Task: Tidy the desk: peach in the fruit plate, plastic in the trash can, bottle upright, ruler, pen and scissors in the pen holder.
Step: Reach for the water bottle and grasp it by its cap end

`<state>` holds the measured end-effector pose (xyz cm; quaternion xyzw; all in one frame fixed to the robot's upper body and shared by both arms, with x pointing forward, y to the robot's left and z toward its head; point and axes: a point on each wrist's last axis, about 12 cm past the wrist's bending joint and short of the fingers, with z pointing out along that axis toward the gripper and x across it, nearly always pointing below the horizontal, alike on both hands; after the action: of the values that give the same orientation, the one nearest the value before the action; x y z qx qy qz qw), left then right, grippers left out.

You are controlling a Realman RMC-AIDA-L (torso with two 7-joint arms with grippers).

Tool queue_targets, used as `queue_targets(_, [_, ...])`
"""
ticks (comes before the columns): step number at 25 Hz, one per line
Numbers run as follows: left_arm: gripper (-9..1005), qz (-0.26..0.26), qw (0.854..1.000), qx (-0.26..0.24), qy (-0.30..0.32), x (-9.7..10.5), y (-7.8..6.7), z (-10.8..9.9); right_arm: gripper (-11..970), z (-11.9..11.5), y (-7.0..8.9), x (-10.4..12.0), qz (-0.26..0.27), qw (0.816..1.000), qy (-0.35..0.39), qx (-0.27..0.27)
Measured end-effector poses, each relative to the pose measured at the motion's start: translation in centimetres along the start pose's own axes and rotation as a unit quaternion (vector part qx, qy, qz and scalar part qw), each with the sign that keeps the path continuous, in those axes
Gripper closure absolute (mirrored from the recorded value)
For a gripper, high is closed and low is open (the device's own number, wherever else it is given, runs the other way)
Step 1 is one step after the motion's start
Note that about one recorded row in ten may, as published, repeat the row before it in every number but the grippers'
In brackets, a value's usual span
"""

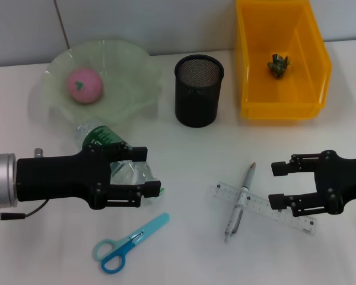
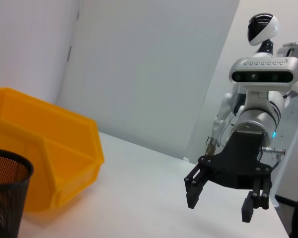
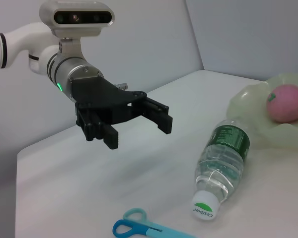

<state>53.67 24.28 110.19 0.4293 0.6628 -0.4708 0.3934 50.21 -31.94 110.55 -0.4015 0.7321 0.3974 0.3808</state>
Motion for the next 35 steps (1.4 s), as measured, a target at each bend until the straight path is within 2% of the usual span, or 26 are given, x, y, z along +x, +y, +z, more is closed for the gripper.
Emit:
queue_targets(4, [218, 0.026, 1.0, -0.002, 0.002, -0.5, 0.1, -0.1, 200, 0.1, 0.1, 0.2, 0.004, 1.0, 0.004, -0.001])
queue_targets(7, [218, 0.075, 0.997, -0.004, 0.02, -2.7, 0.6, 0.3, 200, 0.0, 0.0, 0.4, 0.013, 1.0, 0.002, 0.006])
queue_targets(8, [219, 0.114, 0.993, -0.001, 0.043, -4.8, 0.9, 0.6, 200, -0.1, -0.1, 0.4, 0.02, 1.0, -0.003, 0.013])
queue_targets(9, [219, 0.114, 0.993, -0.001, 0.043, -4.8, 0.9, 0.6, 200, -0.1, -0.1, 0.4, 0.02, 1.0, -0.003, 0.013])
queue_targets(11, [219, 0.162, 0.984, 0.004, 0.068, -7.0, 1.1, 1.1, 200, -0.4, -0.2, 0.2, 0.027, 0.999, -0.011, 0.019])
queue_targets(12, [220, 0.189, 0.979, 0.007, 0.081, -8.1, 1.1, 1.4, 200, -0.5, -0.2, 0.2, 0.03, 0.999, -0.014, 0.02])
queue_targets(13, [220, 0.232, 0.967, 0.013, 0.106, -9.7, 1.2, 2.0, 200, -0.5, -0.2, 0.2, 0.033, 0.999, -0.018, 0.019])
queue_targets(14, [220, 0.232, 0.967, 0.013, 0.106, -9.7, 1.2, 2.0, 200, -0.5, -0.2, 0.2, 0.033, 0.999, -0.018, 0.019])
queue_targets(16, [221, 0.278, 0.951, 0.022, 0.136, -11.3, 1.2, 3.0, 200, -0.5, -0.3, 0.1, 0.036, 0.999, -0.018, 0.019])
queue_targets(17, [221, 0.298, 0.942, 0.026, 0.153, -11.9, 1.1, 3.5, 200, -0.5, -0.4, 0.1, 0.038, 0.999, -0.017, 0.019])
queue_targets(18, [221, 0.334, 0.924, 0.034, 0.184, -12.9, 0.8, 4.5, 201, -0.6, -0.5, 0.1, 0.04, 0.999, -0.016, 0.02])
queue_targets(19, [221, 0.334, 0.924, 0.034, 0.184, -12.9, 0.8, 4.5, 201, -0.6, -0.6, 0.0, 0.043, 0.999, -0.016, 0.02])
queue_targets(24, [222, 0.406, 0.877, 0.052, 0.253, -14.6, -0.3, 6.8, 201, -1.0, -0.7, 0.0, 0.056, 0.998, -0.012, 0.022])
queue_targets(27, [223, 0.433, 0.855, 0.058, 0.279, -15.0, -0.8, 7.6, 201, -1.1, -0.7, 0.2, 0.066, 0.997, -0.01, 0.025])
queue_targets(32, [224, 0.462, 0.828, 0.063, 0.313, -15.0, -1.1, 8.4, 201, -1.0, -0.7, 0.8, 0.085, 0.996, -0.018, 0.024])
queue_targets(35, [225, 0.485, 0.804, 0.067, 0.337, -14.6, -1.3, 9.2, 201, -1.1, -0.8, 1.0, 0.094, 0.995, -0.02, 0.025])
